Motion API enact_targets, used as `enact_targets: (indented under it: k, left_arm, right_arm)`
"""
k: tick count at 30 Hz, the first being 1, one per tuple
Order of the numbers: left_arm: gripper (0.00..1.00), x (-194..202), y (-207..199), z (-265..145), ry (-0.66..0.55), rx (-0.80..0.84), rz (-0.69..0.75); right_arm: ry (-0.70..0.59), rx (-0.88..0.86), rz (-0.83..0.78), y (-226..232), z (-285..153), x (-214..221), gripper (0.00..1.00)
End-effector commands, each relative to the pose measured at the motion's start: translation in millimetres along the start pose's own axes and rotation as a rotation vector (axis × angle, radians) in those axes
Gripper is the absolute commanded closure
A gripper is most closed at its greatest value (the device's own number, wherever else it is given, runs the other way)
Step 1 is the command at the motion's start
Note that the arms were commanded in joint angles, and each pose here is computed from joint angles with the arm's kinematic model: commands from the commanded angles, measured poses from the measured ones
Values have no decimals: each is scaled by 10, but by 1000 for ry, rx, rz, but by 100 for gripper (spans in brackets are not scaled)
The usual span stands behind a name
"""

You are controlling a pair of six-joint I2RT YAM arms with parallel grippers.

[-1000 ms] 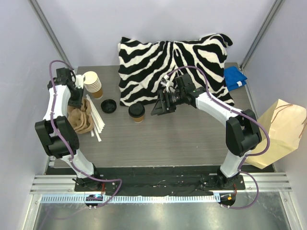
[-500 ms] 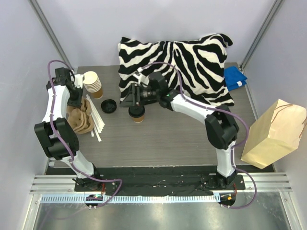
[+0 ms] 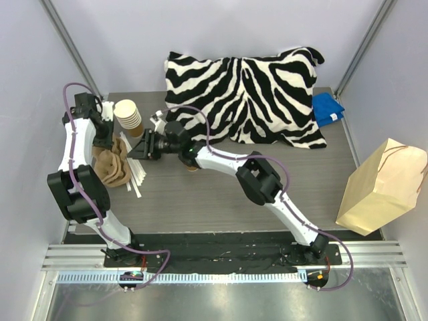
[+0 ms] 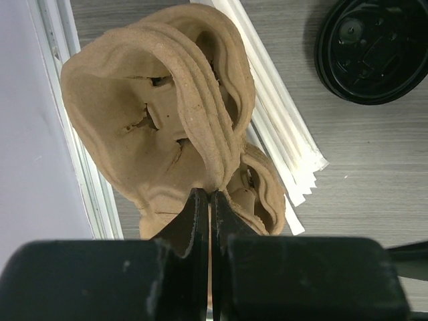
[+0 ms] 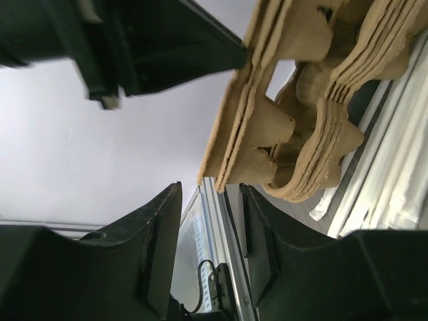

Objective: Pack the takeout coffee

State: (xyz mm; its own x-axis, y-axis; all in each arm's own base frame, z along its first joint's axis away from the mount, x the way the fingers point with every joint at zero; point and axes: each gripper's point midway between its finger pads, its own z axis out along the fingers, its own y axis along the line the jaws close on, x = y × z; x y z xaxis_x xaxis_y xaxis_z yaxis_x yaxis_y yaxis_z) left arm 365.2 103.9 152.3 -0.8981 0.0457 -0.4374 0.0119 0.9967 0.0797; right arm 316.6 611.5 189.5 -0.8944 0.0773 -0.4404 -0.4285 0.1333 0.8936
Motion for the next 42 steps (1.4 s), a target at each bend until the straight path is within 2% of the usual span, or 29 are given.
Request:
enact_targets:
  k: [1, 12, 19, 42]
  left_arm:
    - [100, -192, 73, -237, -79, -23, -12]
    - [100, -167, 43, -199, -71, -8, -32]
    - [100, -104, 30, -189, -59, -10, -30]
    - [100, -82, 15, -137, -50, -1, -32]
  right_arm:
    - [-69, -81, -58, 406, 209, -35, 53]
    - [-67, -81, -56, 282, 376, 160, 53]
    - [-70, -54, -45, 140, 405, 216, 64]
    - [-69, -113, -38, 268, 450, 267, 61]
